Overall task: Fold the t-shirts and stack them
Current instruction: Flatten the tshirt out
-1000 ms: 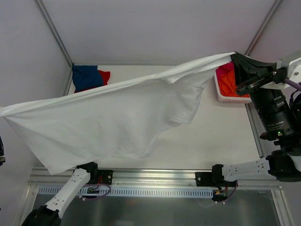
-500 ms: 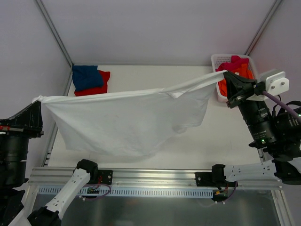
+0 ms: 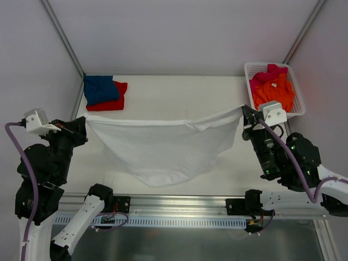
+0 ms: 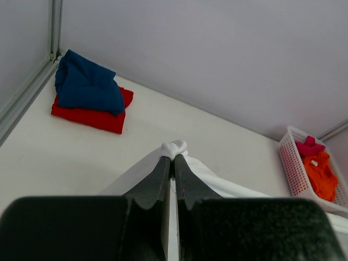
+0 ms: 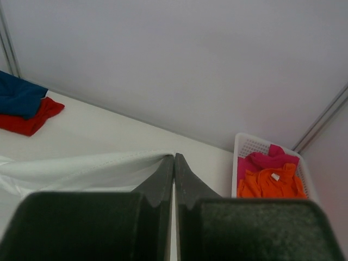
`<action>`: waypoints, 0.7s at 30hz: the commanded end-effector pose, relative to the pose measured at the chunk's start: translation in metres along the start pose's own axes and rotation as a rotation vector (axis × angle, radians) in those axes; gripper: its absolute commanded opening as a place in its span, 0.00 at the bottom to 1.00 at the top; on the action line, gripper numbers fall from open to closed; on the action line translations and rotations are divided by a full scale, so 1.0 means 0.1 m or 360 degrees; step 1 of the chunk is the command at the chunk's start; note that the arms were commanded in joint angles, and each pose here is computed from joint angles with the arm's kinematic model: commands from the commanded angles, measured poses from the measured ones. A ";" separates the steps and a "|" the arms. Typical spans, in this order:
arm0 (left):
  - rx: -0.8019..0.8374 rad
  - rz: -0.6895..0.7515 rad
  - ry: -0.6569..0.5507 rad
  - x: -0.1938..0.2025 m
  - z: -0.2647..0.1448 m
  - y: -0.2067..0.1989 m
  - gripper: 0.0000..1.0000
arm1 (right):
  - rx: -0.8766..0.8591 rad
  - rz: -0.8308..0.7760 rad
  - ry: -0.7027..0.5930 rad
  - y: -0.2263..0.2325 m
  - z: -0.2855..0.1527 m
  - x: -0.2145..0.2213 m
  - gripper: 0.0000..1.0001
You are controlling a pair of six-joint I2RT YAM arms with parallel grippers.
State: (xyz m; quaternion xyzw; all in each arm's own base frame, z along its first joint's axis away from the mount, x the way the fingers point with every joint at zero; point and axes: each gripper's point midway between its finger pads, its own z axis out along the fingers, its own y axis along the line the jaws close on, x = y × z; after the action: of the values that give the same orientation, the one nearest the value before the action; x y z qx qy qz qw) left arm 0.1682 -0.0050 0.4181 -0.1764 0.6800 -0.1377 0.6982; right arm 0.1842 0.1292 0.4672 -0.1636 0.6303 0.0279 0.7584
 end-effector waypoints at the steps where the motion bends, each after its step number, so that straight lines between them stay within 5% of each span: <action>1: -0.0014 -0.0071 -0.0125 -0.07 0.09 0.01 0.00 | 0.0159 0.0163 0.0046 -0.18 -0.03 0.11 0.00; 13: -0.0097 -0.0003 0.0029 0.58 0.57 0.13 0.00 | 0.0257 -0.0004 0.0272 0.02 0.18 0.84 0.00; 21: -0.0103 0.0025 0.0088 0.83 0.97 0.07 0.00 | 0.0150 0.0104 0.0469 0.20 0.67 1.33 0.00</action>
State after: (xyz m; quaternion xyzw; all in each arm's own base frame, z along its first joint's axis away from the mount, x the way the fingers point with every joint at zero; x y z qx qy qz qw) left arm 0.2488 -0.0272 0.3250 -0.1804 0.7320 -0.1052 0.6485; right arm 0.2556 0.1218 0.3564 -0.1061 0.7222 -0.0724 0.6797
